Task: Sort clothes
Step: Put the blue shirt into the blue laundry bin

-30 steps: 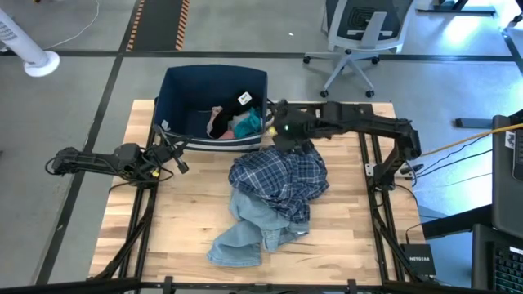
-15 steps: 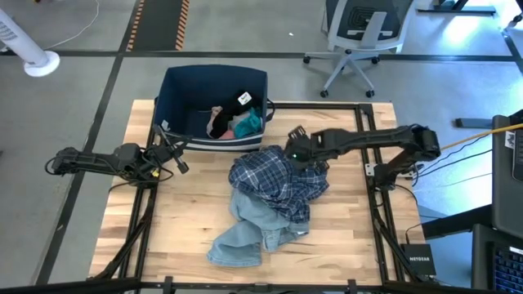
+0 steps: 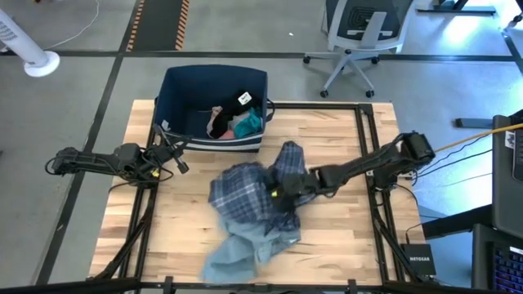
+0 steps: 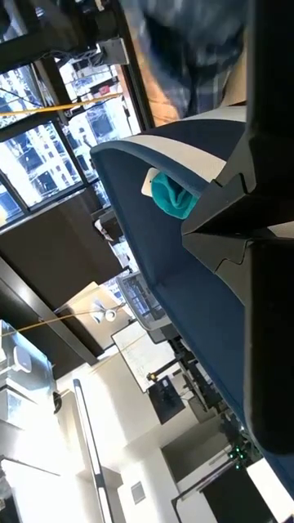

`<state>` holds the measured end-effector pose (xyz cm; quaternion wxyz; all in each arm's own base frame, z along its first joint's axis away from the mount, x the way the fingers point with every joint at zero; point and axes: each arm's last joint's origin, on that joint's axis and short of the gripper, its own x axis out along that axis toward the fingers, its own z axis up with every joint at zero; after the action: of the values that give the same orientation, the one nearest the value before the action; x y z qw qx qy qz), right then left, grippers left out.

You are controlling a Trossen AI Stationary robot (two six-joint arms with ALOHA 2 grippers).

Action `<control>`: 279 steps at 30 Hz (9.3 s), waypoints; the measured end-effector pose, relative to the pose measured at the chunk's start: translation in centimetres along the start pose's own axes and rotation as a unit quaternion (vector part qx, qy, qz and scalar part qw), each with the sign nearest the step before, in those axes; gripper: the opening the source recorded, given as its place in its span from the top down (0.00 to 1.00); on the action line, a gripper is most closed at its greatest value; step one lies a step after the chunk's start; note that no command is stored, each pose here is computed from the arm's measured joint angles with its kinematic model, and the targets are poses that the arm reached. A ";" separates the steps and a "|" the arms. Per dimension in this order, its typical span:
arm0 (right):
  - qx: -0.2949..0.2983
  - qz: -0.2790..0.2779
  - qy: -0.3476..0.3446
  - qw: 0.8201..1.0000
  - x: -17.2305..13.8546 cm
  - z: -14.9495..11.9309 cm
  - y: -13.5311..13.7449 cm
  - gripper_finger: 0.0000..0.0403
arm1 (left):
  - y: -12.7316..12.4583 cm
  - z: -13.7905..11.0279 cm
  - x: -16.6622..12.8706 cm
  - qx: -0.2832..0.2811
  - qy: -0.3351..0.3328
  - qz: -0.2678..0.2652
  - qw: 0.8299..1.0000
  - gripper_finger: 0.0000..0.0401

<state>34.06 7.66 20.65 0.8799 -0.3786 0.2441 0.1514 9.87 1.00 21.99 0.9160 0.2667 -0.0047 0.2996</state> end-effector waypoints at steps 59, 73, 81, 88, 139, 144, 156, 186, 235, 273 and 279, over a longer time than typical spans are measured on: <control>-0.093 -0.052 0.171 0.980 -4.6 2.3 8.0 0.23 | 0.0 0.0 0.0 0.000 0.000 0.000 1.000 1.00; -0.028 -0.055 0.167 0.984 -2.8 0.7 5.5 0.14 | 0.0 0.0 0.0 0.000 0.000 0.000 1.000 1.00; -0.047 -0.035 0.179 0.982 -0.3 -0.6 6.2 0.14 | 0.0 0.0 0.0 0.000 0.000 0.000 1.000 1.00; -0.084 -0.070 0.170 0.979 1.7 -0.8 6.3 0.14 | 0.0 0.0 0.0 0.000 0.000 0.000 1.000 1.00; -0.060 -0.143 0.146 0.977 -6.0 0.8 0.1 0.94 | 0.0 0.0 0.0 0.000 0.000 0.000 1.000 1.00; -0.050 -0.186 0.120 0.974 -9.4 1.6 -1.5 0.95 | 0.0 0.0 0.0 0.000 0.000 0.000 1.000 1.00; -0.029 -0.233 0.069 0.970 -14.0 2.3 -3.1 0.91 | 0.0 0.0 0.0 0.000 0.000 0.000 1.000 1.00; -0.085 -0.169 0.044 0.981 -11.7 2.9 -2.6 0.40 | 0.0 0.0 0.0 0.000 0.000 0.000 1.000 1.00; -0.258 -0.006 0.197 0.946 -9.0 5.4 3.5 0.15 | 0.0 0.0 0.0 0.000 0.000 0.000 1.000 1.00; -0.230 -0.097 0.209 0.945 -2.2 1.0 -4.2 0.15 | 0.0 0.0 0.0 0.000 0.000 0.000 1.000 1.00; -0.166 -0.070 0.214 0.960 -2.1 -0.9 -5.3 0.18 | 0.0 0.0 0.0 0.000 0.000 0.000 1.000 1.00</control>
<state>34.37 3.30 24.41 0.7402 -0.5592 0.3708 0.0430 9.87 1.00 21.99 0.9159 0.2667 -0.0046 0.2998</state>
